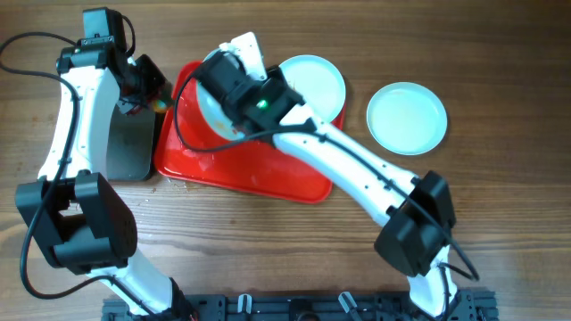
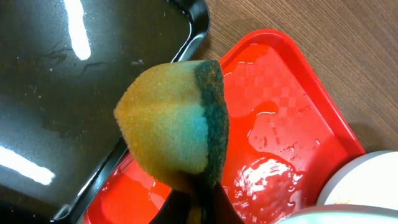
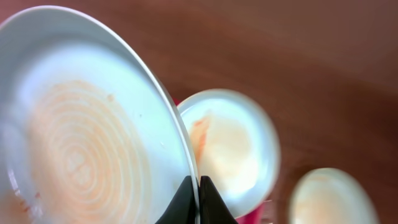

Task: Clean dirty plates on tray and stack at the side
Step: 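Lift the scrubbed plate with the right gripper and carry it right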

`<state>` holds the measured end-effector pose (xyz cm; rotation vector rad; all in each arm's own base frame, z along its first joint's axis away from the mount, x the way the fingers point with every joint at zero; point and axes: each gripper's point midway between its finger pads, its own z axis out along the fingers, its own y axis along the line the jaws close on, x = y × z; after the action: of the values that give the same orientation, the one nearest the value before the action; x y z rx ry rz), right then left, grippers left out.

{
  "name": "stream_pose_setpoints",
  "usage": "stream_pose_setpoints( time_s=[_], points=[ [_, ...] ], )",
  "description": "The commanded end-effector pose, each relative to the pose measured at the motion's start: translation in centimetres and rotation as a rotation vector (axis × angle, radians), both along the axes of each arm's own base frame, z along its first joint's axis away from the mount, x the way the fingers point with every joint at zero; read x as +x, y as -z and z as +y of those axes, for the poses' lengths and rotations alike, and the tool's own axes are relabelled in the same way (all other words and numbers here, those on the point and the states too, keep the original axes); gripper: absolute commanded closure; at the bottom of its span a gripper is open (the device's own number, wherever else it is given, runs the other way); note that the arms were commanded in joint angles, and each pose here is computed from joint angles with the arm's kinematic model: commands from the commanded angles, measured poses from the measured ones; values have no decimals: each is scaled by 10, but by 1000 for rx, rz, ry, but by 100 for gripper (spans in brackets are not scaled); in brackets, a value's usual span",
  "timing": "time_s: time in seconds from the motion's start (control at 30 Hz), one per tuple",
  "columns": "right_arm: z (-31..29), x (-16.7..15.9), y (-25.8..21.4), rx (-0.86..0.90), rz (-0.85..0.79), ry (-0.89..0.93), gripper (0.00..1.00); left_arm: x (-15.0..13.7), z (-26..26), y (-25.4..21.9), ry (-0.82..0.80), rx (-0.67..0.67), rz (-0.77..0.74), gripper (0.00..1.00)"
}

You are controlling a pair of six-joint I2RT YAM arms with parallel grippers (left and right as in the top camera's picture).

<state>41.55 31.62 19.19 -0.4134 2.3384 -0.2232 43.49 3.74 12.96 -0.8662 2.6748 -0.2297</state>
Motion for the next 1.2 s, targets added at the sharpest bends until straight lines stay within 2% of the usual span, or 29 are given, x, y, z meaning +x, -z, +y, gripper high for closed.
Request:
stream_pose_setpoints(
  time_s=[0.0, 0.03, 0.2, 0.23, 0.3, 0.37, 0.4, 0.43, 0.53, 0.63, 0.73, 0.87, 1.17],
  points=[
    [15, -15, 63, 208, 307, -53, 96, 1, -4, -2, 10, -9, -8, 96],
    [13, -18, 93, 235, 402, -41, 96, 1, -4, -2, 10, -9, -8, 96],
    [26, -33, 146, 297, 589, -77, 96, 2, -3, -2, 10, -9, -12, 96],
    [29, -38, 157, 303, 625, -85, 92, 2, -3, -2, 10, -9, -12, 96],
    [31, -42, 163, 313, 655, -93, 79, 2, -3, -2, 10, -9, -11, 96],
    [31, -41, 161, 317, 655, -92, 55, 2, -3, -2, 10, -9, -11, 96],
    [30, -40, 156, 323, 659, -97, 46, 2, -3, -2, 10, -9, -11, 96],
    [28, -38, 145, 348, 678, -111, 42, 2, -3, -2, 10, -9, -11, 96],
    [6, -30, 112, 407, 713, -70, 41, 2, -4, -2, 10, -9, -11, 96],
    [-53, -26, 93, 403, 762, 47, 41, 2, -3, -2, 10, -8, -12, 96],
    [-104, -37, 112, 331, 862, 109, 43, 2, -3, -2, 10, -8, -13, 96],
    [-131, -49, 139, 254, 904, 171, 46, 3, -3, -3, 10, -8, -16, 96],
    [-158, -45, 178, 140, 834, 240, 57, 3, -3, -3, 10, -8, -15, 96]
  ],
)
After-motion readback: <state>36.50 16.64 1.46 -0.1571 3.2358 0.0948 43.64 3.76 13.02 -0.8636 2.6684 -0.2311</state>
